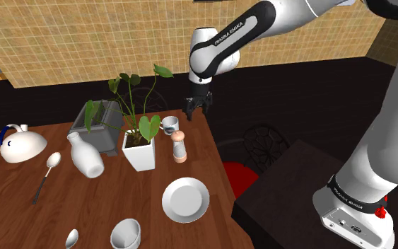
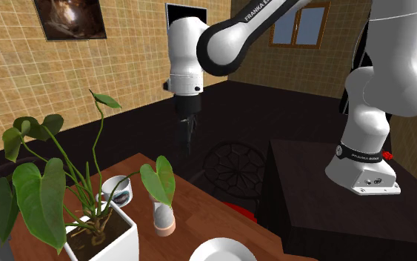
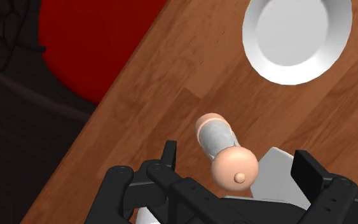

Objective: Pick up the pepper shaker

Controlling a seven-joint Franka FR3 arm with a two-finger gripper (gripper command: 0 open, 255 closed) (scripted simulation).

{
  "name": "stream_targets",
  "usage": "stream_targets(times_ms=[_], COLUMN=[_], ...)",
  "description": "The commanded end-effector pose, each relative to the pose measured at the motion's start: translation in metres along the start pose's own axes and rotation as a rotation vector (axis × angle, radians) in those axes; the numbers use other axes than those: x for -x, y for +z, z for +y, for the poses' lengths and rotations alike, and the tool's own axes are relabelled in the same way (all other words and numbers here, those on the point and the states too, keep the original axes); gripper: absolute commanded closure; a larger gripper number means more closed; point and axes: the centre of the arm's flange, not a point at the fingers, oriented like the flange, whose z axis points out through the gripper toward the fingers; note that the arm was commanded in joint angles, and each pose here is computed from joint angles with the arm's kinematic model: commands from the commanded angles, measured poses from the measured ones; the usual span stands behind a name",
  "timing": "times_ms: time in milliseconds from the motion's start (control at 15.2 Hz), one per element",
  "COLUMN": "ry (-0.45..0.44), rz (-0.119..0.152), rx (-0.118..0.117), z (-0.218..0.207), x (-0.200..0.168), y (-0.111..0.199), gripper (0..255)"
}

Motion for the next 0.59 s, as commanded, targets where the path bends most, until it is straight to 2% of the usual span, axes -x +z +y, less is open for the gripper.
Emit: stream_targets(times_ms=[0, 528], ry=[-0.005, -0.026], rz=[0.003, 0.015], rx=[0.000, -0.001], z=[-0.008, -0.035], x=[-0.019, -0.092], y=[0.019, 0.088], gripper=[0, 0])
